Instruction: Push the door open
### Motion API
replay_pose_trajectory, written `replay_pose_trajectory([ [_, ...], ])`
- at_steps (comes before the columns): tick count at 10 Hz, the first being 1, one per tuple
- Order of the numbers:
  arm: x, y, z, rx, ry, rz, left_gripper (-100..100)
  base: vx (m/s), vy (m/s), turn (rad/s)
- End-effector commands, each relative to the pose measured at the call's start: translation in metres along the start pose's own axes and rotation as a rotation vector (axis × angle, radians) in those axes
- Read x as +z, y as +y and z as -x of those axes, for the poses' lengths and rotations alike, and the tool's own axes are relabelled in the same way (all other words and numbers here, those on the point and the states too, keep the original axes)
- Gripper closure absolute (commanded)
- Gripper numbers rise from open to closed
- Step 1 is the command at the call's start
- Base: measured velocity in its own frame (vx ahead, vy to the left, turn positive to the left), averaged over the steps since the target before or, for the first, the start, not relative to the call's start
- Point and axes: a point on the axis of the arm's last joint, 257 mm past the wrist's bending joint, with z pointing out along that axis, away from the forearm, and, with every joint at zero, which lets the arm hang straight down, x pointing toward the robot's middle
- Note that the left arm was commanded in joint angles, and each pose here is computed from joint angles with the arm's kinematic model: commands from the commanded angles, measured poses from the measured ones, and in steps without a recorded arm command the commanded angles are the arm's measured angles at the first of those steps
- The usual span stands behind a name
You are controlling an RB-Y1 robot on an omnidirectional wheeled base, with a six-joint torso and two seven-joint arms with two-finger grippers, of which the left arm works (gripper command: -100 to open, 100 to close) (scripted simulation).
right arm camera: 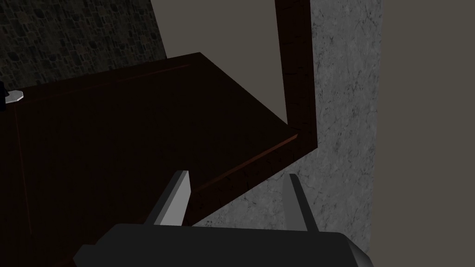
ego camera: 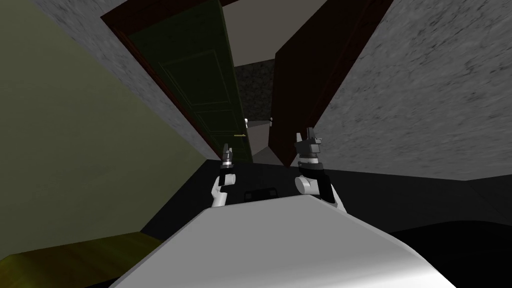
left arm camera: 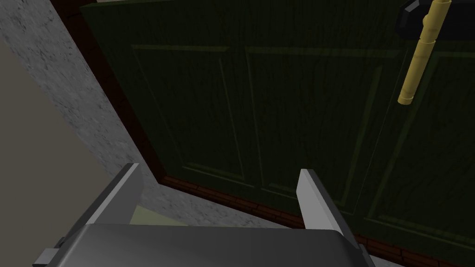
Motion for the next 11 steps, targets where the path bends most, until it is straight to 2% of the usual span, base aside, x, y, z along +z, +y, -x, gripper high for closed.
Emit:
replay_pose_trajectory([
  [1,-0.0010,0.013,-0.004,-0.006,0.007,0.024,-100,0.048,0.044,-0.011],
  [2,0.0064,0.017,-0.010,-0.017,0.018,0.028,-100,0.048,0.044,-0.006],
  [3,0.0031,0.026,-0.011,-0.017,0.019,0.047,-100,0.041,0.035,-0.010],
  [4,0.0101,0.031,-0.017,-0.028,0.031,0.054,-100,0.049,0.050,-0.006],
  [5,0.0071,0.039,-0.018,-0.028,0.031,0.071,-100,0.046,0.051,-0.010],
  [6,0.0140,0.044,-0.024,-0.038,0.043,0.077,-100,0.052,0.058,-0.011],
  [7,0.0108,0.051,-0.024,-0.038,0.044,0.094,-100,0.043,0.049,-0.010],
  [8,0.0173,0.057,-0.031,-0.048,0.055,0.103,-100,0.052,0.053,-0.005],
  [9,0.0144,0.064,-0.031,-0.048,0.055,0.117,-100,0.050,0.040,-0.010],
  [10,0.0222,0.066,-0.038,-0.057,0.067,0.119,-100,0.047,0.045,-0.007],
  [11,0.0177,0.075,-0.038,-0.057,0.067,0.141,-100,0.040,0.041,-0.010],
])
